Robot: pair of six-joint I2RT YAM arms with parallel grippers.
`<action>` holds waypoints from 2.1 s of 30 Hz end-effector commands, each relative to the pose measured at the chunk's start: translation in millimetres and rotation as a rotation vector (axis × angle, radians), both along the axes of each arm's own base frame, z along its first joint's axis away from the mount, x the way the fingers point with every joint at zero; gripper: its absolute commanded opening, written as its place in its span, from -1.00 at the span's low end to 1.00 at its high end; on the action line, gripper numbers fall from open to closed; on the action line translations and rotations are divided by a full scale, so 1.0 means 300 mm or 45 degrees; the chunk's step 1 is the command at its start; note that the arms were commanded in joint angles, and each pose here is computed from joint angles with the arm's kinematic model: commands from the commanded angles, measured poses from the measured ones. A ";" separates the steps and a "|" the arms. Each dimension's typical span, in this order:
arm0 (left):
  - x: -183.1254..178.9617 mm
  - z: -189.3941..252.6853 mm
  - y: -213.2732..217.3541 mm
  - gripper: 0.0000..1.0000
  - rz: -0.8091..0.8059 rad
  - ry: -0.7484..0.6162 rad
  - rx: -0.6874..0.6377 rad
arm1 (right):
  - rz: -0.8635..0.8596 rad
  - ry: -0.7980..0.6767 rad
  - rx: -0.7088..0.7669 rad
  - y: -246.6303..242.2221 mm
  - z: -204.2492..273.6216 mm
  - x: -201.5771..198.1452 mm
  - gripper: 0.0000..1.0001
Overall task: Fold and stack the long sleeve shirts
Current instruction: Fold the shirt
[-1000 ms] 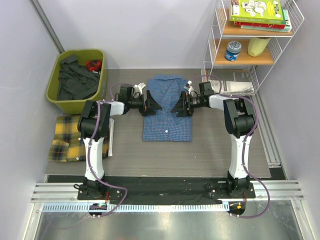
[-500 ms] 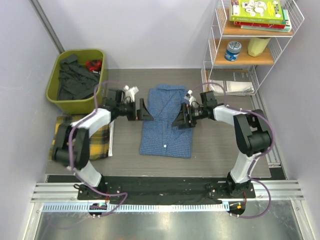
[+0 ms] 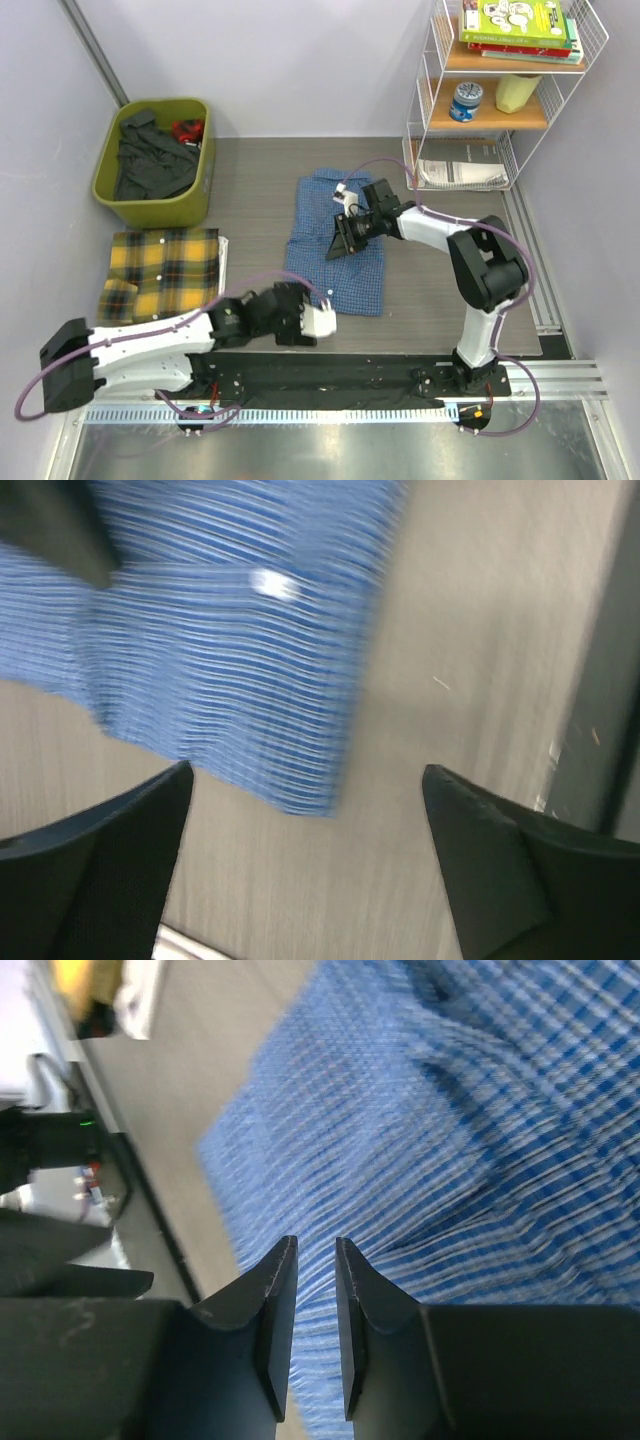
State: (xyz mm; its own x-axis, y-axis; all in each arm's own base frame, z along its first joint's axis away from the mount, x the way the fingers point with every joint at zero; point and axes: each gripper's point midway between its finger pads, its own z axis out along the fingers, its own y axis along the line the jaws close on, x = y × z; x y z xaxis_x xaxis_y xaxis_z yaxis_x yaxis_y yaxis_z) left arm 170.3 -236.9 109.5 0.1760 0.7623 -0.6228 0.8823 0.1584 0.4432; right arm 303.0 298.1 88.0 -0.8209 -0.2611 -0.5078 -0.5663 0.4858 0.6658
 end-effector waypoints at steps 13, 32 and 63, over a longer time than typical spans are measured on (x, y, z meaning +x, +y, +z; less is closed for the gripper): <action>0.040 -0.275 -0.141 0.22 -0.102 -0.442 0.362 | 0.066 0.033 -0.197 -0.029 -0.279 0.036 -0.53; -0.321 -0.023 -0.112 -1.00 -0.326 0.414 0.300 | 0.157 -0.181 -0.070 0.022 0.130 0.044 0.05; 0.394 -0.008 -0.197 -0.90 -0.276 0.872 0.221 | 0.248 -0.243 -0.289 -0.067 -0.165 0.267 -0.41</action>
